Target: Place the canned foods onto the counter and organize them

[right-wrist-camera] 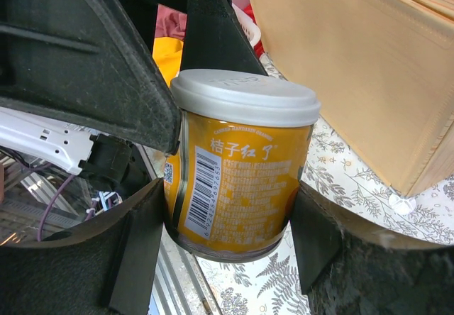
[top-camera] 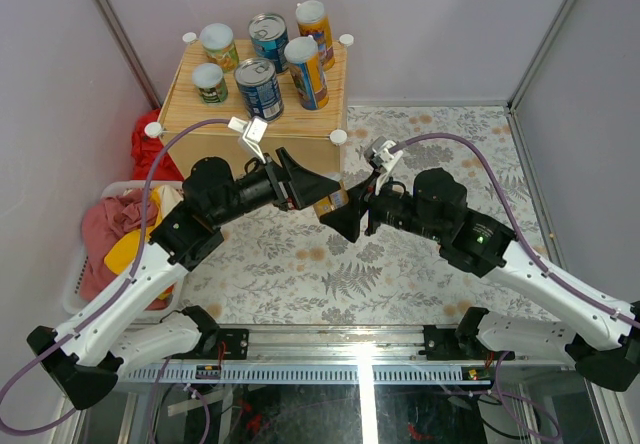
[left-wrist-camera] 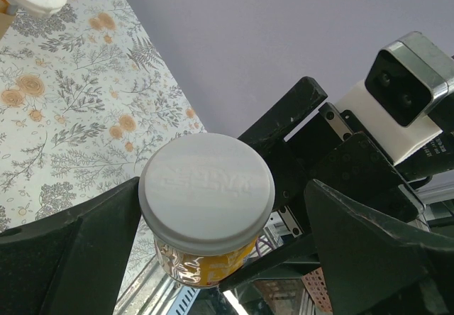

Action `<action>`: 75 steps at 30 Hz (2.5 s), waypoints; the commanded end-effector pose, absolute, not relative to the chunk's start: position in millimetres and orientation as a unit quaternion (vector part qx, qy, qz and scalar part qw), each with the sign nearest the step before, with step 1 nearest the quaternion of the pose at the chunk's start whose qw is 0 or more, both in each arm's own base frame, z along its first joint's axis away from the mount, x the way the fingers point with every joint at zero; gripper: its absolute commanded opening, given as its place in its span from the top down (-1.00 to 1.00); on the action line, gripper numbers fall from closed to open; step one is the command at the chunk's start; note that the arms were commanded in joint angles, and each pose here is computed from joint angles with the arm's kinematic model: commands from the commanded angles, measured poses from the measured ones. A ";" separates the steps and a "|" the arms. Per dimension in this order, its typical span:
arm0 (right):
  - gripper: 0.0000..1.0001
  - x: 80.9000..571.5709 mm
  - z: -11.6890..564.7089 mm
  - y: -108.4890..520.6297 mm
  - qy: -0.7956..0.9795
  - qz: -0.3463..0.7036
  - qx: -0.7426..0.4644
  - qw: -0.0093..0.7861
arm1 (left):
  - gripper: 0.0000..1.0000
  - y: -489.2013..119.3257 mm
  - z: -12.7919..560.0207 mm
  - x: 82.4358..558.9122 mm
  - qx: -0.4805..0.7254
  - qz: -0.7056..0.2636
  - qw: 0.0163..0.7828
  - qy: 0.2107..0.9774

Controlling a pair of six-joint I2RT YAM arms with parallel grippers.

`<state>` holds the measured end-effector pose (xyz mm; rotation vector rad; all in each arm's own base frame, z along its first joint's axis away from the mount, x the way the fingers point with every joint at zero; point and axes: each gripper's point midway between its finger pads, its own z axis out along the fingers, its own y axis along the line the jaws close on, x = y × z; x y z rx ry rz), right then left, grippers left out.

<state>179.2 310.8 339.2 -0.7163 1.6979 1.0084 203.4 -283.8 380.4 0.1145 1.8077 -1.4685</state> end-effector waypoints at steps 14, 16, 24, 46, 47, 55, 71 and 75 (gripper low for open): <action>0.76 174.0 413.8 319.6 0.623 0.476 -0.283 0.552 | -0.55 -286.7 392.5 201.6 0.068 -0.586 0.431 0.683; 0.76 174.1 414.6 320.4 0.623 0.477 -0.283 0.551 | -0.48 -287.7 391.1 202.0 0.069 -0.583 0.433 0.684; 0.68 172.0 412.3 322.7 0.627 0.485 -0.281 0.541 | 0.44 -287.2 393.2 207.1 0.070 -0.573 0.460 0.674; -0.79 190.6 379.1 289.4 0.681 0.423 -0.211 0.559 | 1.00 -212.4 434.7 241.0 0.006 -0.409 0.637 0.653; -0.79 192.6 376.9 287.2 0.684 0.417 -0.207 0.562 | 1.00 -206.1 440.2 244.2 0.002 -0.392 0.651 0.650; -0.79 206.0 361.1 270.6 0.702 0.370 -0.182 0.581 | 1.00 -141.5 498.8 269.3 -0.031 -0.208 0.756 0.620; -0.83 221.9 344.3 255.9 0.713 0.309 -0.174 0.605 | 1.00 -51.6 504.1 357.3 -0.121 0.010 0.769 0.628; -0.84 222.5 342.7 253.3 0.713 0.304 -0.174 0.608 | 1.00 -31.3 480.0 382.6 -0.143 0.009 0.746 0.650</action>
